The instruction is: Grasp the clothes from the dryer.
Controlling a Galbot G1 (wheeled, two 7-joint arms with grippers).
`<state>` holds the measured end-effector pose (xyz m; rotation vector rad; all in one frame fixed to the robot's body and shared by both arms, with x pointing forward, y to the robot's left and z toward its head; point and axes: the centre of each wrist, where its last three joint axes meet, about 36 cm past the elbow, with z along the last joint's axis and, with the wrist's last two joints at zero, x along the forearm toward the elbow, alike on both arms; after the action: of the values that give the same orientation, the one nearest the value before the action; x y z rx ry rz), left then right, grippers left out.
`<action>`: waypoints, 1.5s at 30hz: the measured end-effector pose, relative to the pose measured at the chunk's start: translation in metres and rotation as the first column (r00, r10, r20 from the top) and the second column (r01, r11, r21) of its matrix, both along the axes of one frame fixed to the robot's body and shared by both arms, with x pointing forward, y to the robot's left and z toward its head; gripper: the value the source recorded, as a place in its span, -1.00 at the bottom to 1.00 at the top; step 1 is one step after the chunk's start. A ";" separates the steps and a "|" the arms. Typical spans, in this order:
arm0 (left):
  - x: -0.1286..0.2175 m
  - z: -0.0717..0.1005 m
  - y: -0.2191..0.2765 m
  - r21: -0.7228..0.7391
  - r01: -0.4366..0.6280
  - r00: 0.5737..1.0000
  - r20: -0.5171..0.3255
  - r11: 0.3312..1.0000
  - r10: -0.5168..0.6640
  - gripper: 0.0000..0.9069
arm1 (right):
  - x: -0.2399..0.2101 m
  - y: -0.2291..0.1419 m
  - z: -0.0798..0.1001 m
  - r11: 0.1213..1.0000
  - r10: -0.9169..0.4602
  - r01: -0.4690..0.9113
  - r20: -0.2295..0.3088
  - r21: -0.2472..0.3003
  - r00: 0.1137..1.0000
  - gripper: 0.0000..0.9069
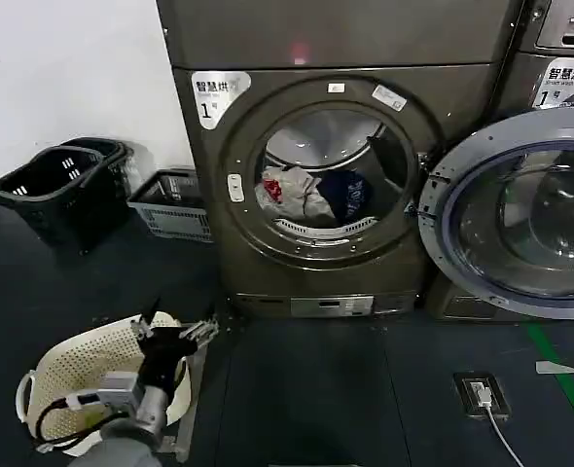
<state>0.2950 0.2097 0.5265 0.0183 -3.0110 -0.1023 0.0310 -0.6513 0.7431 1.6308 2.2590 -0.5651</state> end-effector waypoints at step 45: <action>0.000 -0.001 -0.009 0.012 0.023 0.999 0.033 1.000 -0.023 1.00 | -0.013 0.005 0.001 1.000 -0.003 0.003 0.008 -0.016 1.000 1.00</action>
<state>0.2947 0.2010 0.5259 -0.0132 -3.0441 -0.1230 0.0184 -0.6459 0.7444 1.6264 2.2415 -0.5749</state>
